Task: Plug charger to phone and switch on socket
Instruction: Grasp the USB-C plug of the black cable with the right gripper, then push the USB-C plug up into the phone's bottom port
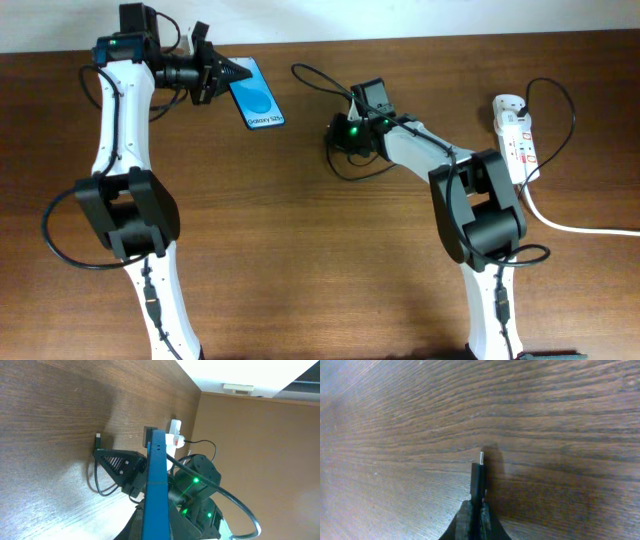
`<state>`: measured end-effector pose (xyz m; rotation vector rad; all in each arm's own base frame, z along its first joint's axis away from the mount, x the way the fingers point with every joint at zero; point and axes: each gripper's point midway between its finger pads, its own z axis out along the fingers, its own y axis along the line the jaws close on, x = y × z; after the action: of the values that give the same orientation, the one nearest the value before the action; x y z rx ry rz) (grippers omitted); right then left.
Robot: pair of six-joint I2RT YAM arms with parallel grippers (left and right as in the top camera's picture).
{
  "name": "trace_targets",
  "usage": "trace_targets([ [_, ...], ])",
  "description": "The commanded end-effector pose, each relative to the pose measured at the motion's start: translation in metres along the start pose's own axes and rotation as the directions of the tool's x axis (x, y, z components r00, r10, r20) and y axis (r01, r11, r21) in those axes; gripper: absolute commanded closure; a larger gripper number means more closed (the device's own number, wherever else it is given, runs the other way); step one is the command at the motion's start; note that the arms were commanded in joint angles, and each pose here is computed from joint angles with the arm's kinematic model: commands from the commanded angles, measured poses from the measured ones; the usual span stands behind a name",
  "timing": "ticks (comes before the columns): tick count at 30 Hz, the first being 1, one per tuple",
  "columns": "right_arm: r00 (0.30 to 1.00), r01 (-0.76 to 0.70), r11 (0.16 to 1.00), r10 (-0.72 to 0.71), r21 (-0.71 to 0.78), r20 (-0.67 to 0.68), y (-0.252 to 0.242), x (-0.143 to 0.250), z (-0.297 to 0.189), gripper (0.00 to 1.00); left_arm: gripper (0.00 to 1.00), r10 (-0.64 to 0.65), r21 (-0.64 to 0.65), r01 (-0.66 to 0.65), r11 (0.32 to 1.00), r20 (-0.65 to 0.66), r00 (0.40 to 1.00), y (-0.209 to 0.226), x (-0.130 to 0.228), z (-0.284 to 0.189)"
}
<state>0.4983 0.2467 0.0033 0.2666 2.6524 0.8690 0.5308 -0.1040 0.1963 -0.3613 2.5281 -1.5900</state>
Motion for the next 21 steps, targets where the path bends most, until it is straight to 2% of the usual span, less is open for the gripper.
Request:
trace_targets([
  [1,0.993,0.016,1.0,-0.016,-0.001,-0.117,-0.031,0.028,0.017,0.96,1.0,0.01,0.024,-0.009,1.0,-0.015,1.0,-0.004,0.003,0.0],
  [4,0.981,0.143,0.981,-0.158,-0.13,-0.112,-0.011,0.011,-0.021,0.96,1.0,0.059,0.062,-0.057,0.996,-0.034,0.998,-0.011,0.007,0.003],
  [6,0.955,0.256,0.946,-0.279,-0.197,-0.102,0.006,0.005,-0.071,0.96,1.0,0.084,0.118,-0.077,0.99,-0.06,0.995,-0.023,0.014,0.006],
  [11,0.91,0.369,0.879,-0.408,-0.302,-0.076,0.064,0.024,-0.172,0.96,1.0,0.224,0.3,-0.189,0.935,-0.09,0.97,-0.056,0.027,0.009],
  [13,0.896,0.409,0.846,-0.443,-0.342,-0.023,0.095,0.035,-0.222,0.96,1.0,0.289,0.402,-0.234,0.885,-0.082,0.954,-0.074,0.03,0.003],
  [16,0.892,0.414,0.835,-0.451,-0.361,-0.02,0.118,0.054,-0.246,0.96,1.0,0.308,0.433,-0.245,0.867,-0.08,0.948,-0.079,0.031,0.0],
  [21,0.918,0.3,0.859,-0.378,-0.415,-0.118,0.161,0.091,-0.231,0.96,1.0,0.306,0.432,-0.243,0.868,-0.081,0.949,-0.079,0.031,0.0],
])
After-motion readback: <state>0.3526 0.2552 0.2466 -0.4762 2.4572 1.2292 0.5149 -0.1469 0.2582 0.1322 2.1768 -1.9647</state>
